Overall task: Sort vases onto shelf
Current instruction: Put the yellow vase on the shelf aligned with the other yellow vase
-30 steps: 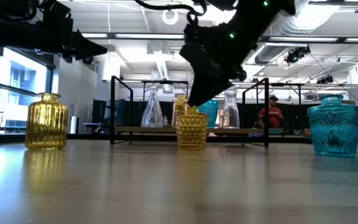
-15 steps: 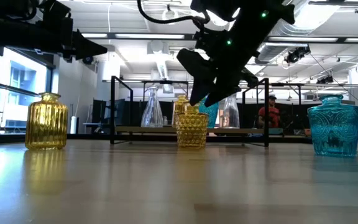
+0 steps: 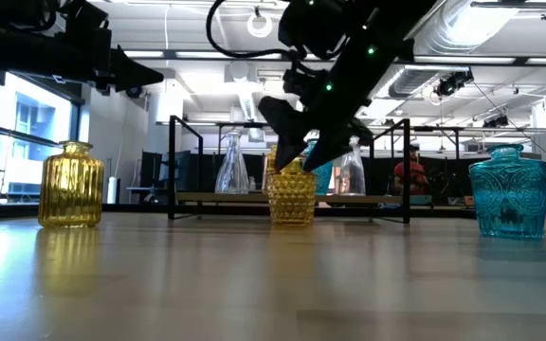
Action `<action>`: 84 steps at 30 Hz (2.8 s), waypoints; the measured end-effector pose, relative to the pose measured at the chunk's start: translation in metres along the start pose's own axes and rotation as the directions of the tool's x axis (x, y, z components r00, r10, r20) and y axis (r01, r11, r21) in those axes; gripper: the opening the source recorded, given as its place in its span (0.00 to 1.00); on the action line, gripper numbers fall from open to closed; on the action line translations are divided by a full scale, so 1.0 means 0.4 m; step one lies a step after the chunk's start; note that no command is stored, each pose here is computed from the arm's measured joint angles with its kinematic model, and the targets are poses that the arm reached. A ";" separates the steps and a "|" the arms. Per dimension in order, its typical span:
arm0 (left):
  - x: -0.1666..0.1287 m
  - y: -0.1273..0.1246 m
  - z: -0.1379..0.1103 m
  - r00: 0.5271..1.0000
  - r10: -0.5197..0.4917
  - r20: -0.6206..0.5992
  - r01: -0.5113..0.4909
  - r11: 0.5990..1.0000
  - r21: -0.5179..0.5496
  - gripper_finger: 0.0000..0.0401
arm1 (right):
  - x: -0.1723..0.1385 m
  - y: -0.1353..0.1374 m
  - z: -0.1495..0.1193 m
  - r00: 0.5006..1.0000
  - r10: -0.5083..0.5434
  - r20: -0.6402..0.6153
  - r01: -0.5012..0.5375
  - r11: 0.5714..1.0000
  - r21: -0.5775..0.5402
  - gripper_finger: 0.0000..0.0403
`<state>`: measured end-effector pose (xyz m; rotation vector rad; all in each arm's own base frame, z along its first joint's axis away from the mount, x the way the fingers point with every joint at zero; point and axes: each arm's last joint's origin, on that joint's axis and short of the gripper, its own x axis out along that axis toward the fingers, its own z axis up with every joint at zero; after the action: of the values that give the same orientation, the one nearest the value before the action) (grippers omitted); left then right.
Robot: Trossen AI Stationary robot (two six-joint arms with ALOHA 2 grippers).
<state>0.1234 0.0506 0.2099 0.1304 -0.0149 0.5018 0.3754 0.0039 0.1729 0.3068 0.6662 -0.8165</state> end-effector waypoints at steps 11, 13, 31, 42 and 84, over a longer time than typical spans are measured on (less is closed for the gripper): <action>0.000 0.000 0.000 1.000 0.000 -0.001 0.000 1.000 0.005 0.00 | 0.021 0.011 0.004 0.998 0.006 0.057 -0.003 0.999 -0.050 0.51; 0.000 0.000 0.000 1.000 0.000 0.000 0.000 1.000 0.005 0.00 | 0.023 0.011 0.007 0.998 0.018 0.054 -0.016 0.999 -0.048 0.46; 0.000 0.000 0.000 1.000 0.000 -0.001 0.000 1.000 0.005 0.00 | 0.023 0.016 0.013 0.997 0.037 0.073 -0.037 0.999 -0.012 0.33; 0.000 0.000 0.000 1.000 0.000 -0.001 0.000 1.000 0.005 0.00 | 0.015 0.024 0.005 0.996 0.040 0.075 -0.043 0.998 0.036 0.51; 0.000 0.000 0.000 1.000 0.000 0.000 0.000 1.000 0.006 0.00 | 0.084 0.030 0.021 0.983 0.091 0.157 -0.085 0.995 -0.045 0.42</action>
<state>0.1234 0.0506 0.2099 0.1364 -0.0131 0.5019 0.4046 -0.0114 0.1573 0.2324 0.5151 -0.7348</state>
